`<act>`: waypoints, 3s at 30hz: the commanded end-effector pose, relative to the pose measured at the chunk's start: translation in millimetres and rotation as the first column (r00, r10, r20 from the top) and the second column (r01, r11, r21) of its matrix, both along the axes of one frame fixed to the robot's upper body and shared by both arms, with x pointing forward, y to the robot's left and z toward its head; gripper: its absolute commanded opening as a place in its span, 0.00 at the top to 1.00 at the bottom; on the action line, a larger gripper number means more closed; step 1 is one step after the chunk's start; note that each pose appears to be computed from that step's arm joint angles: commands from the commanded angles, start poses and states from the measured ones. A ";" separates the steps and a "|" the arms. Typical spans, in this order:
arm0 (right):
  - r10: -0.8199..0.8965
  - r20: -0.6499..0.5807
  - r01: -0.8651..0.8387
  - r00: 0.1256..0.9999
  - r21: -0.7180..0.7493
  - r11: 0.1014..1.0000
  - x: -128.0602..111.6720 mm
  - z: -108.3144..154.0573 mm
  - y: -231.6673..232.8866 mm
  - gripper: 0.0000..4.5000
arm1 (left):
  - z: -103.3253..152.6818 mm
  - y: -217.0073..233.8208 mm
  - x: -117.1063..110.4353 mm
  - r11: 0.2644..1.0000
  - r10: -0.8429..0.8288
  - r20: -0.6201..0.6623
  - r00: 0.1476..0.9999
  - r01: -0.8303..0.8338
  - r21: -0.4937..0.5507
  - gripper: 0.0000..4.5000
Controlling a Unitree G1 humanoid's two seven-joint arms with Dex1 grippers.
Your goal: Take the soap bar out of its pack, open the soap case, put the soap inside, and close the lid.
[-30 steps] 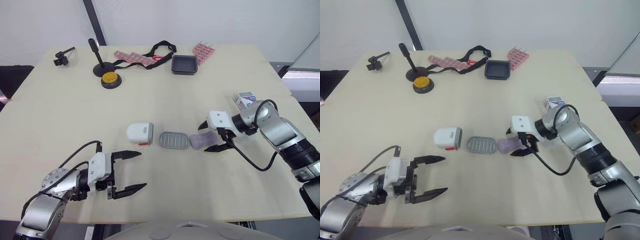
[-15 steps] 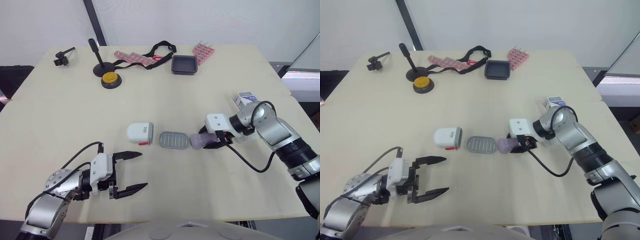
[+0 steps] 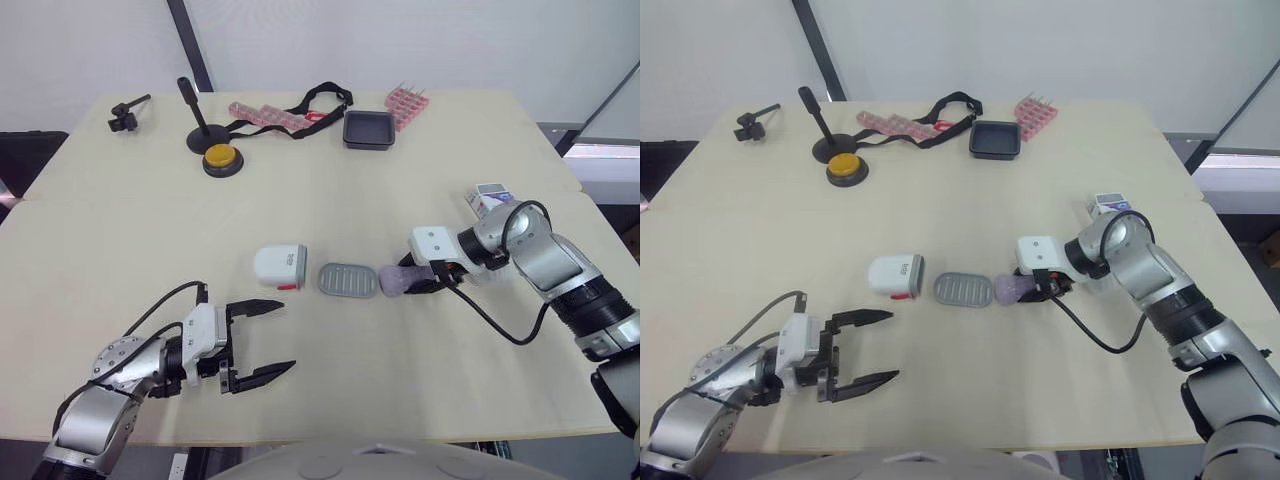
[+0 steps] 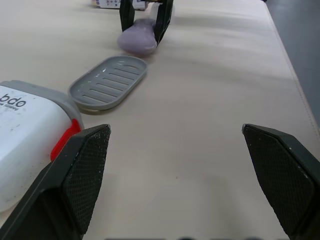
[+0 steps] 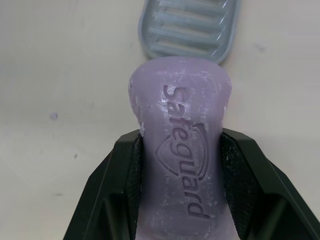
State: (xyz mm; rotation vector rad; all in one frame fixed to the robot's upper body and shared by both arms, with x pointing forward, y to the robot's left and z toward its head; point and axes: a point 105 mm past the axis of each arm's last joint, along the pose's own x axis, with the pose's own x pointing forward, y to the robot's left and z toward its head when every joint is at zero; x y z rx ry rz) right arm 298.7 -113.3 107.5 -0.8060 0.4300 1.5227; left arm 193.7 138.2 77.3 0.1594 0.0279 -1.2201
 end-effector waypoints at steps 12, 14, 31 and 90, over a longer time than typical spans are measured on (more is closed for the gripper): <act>-0.057 0.019 0.054 0.998 0.127 0.990 -22.1 37.5 93.0 0.61 | 12.9 8.9 12.3 0.992 0.115 0.006 0.993 -0.115 -0.043 0.00; -0.095 0.011 0.093 0.995 0.103 0.990 -21.1 31.1 101.1 0.61 | 13.7 8.2 10.9 0.993 0.114 0.009 0.993 -0.114 -0.042 0.00; -0.165 -0.019 0.164 0.986 -0.033 0.986 -18.5 11.5 91.5 0.61 | 15.1 3.7 10.0 0.995 0.102 0.055 0.993 -0.101 -0.020 0.00; -0.057 -0.026 0.062 0.998 0.473 0.879 -80.7 15.4 20.5 0.01 | 21.8 18.9 122.6 0.896 -0.276 0.054 0.960 0.236 0.377 0.00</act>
